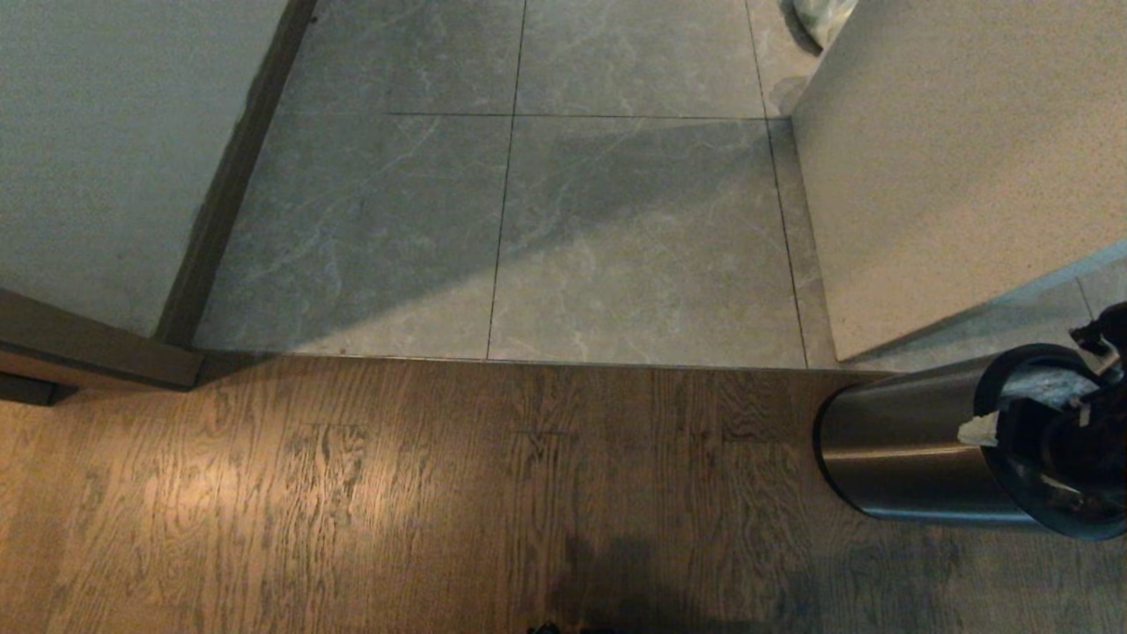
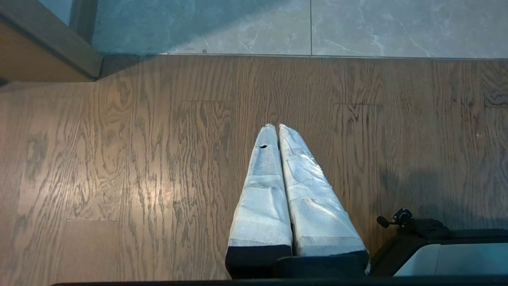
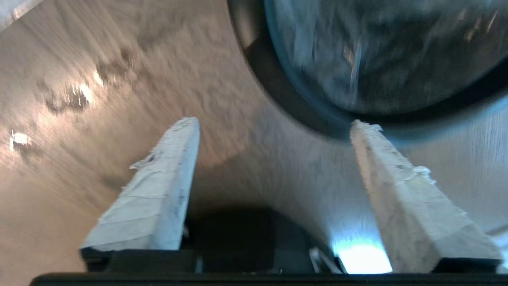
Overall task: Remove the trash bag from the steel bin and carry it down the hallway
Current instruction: Place the outer trash can on the ground
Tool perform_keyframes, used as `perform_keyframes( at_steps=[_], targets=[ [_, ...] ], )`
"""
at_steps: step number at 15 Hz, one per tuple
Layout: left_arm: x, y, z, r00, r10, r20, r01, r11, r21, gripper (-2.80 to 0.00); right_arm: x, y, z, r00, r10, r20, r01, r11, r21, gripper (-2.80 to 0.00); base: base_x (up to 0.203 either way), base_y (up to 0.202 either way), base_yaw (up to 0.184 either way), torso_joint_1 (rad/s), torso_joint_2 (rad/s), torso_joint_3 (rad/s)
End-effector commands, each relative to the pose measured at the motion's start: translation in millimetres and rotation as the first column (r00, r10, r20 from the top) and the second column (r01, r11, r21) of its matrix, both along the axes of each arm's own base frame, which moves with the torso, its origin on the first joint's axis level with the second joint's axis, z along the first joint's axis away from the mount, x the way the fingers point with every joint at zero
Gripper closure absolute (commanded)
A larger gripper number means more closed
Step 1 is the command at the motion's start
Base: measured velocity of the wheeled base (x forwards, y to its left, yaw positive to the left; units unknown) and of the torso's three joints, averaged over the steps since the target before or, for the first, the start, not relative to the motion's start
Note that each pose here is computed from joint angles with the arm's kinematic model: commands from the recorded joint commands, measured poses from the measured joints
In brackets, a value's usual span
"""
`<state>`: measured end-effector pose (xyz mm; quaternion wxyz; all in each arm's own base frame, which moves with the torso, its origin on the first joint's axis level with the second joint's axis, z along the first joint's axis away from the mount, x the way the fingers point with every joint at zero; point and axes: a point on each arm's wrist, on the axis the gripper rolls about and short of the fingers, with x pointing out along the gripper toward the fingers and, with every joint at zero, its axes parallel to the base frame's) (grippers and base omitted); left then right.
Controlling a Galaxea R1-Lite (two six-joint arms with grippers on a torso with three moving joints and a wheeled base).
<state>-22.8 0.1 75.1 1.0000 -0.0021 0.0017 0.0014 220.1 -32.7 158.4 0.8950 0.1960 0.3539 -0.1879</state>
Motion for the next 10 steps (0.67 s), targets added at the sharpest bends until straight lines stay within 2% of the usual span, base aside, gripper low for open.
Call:
perform_keyframes(
  at_steps=[1, 6, 10],
  targets=[
    [0.0, 0.0, -0.1, 1.000, 0.000, -0.001, 0.000, 1.000, 0.000, 0.00, 3.2, -0.6, -3.6, 1.000, -0.001, -0.003, 0.001, 1.000, 0.005, -2.80, 0.000, 0.000, 0.000, 0.000, 0.00, 0.000],
    [0.0, 0.0, 0.0, 1.000, 0.000, 0.000, 0.000, 1.000, 0.000, 0.00, 22.8, -3.0, -3.8, 0.995, 0.006, 0.096, -0.005, 1.000, -0.016, -2.80, 0.000, 0.000, 0.000, 0.000, 0.00, 0.000],
    [0.0, 0.0, 0.0, 1.000, 0.000, 0.000, 0.000, 1.000, 0.000, 0.00, 30.7, 0.1, -11.4, 0.996, 0.020, 0.085, -0.019, 1.000, -0.008, -2.80, 0.000, 0.000, 0.000, 0.000, 0.00, 0.000]
  ],
)
